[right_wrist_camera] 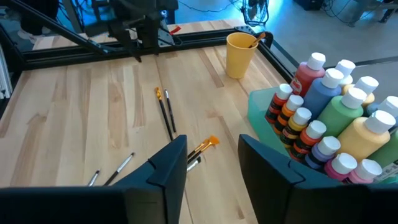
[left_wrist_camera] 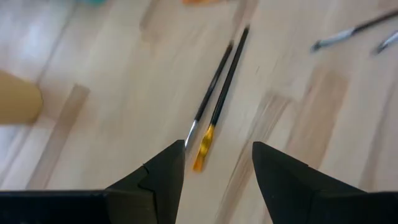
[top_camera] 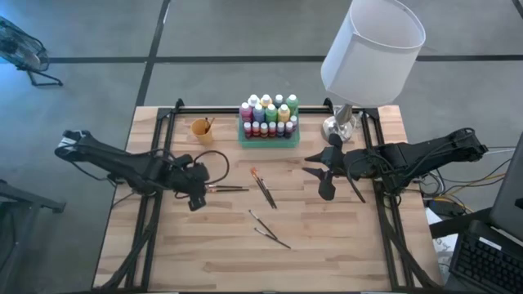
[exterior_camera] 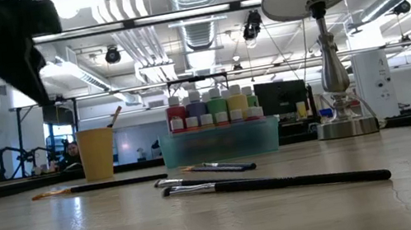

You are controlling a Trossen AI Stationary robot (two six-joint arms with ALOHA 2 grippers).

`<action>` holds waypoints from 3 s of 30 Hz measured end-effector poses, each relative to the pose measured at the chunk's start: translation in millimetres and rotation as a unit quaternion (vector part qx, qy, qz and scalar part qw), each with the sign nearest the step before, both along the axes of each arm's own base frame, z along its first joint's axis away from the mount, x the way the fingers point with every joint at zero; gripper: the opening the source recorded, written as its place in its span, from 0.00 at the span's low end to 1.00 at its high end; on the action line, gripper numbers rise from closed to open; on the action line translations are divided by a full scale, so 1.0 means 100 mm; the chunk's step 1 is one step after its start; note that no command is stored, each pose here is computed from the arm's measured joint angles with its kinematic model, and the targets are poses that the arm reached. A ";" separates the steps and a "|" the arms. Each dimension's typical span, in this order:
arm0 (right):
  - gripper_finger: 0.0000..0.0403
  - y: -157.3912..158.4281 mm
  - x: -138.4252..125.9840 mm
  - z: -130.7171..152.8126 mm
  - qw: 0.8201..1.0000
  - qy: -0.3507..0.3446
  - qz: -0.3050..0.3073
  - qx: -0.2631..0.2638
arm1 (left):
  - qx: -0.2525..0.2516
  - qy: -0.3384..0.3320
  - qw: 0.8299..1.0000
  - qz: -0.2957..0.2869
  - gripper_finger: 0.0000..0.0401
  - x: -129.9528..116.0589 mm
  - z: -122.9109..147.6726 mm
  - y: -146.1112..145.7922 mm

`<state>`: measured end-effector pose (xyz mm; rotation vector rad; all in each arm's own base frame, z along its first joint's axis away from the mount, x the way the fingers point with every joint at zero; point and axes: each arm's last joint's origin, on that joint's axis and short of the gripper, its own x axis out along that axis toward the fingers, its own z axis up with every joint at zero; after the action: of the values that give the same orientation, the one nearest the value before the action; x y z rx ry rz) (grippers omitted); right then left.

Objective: Pick & Place Paint Supplies
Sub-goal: Put the gold paintbrush into the orange cup

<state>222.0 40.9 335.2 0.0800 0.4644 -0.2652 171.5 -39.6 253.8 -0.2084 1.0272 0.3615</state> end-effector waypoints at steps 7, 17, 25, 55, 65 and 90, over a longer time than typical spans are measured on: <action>0.39 0.00 0.00 0.00 1.000 0.000 0.000 0.000 | -0.009 0.053 0.998 -0.011 0.48 -0.05 -0.32 0.00; 0.46 0.00 0.00 0.00 1.000 0.000 0.000 0.000 | -0.030 0.045 0.997 -0.051 0.48 -0.05 -0.60 -0.02; 0.50 0.00 0.00 0.00 1.000 0.000 0.000 0.000 | -0.029 0.039 0.998 -0.047 0.48 -0.05 -0.65 -0.01; 0.67 0.00 0.00 0.00 1.000 0.000 0.000 0.000 | -0.037 0.120 0.992 -0.022 0.47 0.11 -1.20 0.17; 0.75 0.00 0.00 0.00 1.000 0.000 0.000 0.000 | -0.040 0.122 0.991 -0.028 0.32 0.12 -1.22 0.17; 0.88 0.00 0.00 0.00 1.000 0.000 0.000 0.000 | -0.059 0.135 0.985 -0.086 0.01 0.13 -1.19 0.15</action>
<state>222.0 40.8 335.3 0.0799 0.4642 -0.2653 184.6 -25.1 134.8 -0.1782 1.3267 0.1739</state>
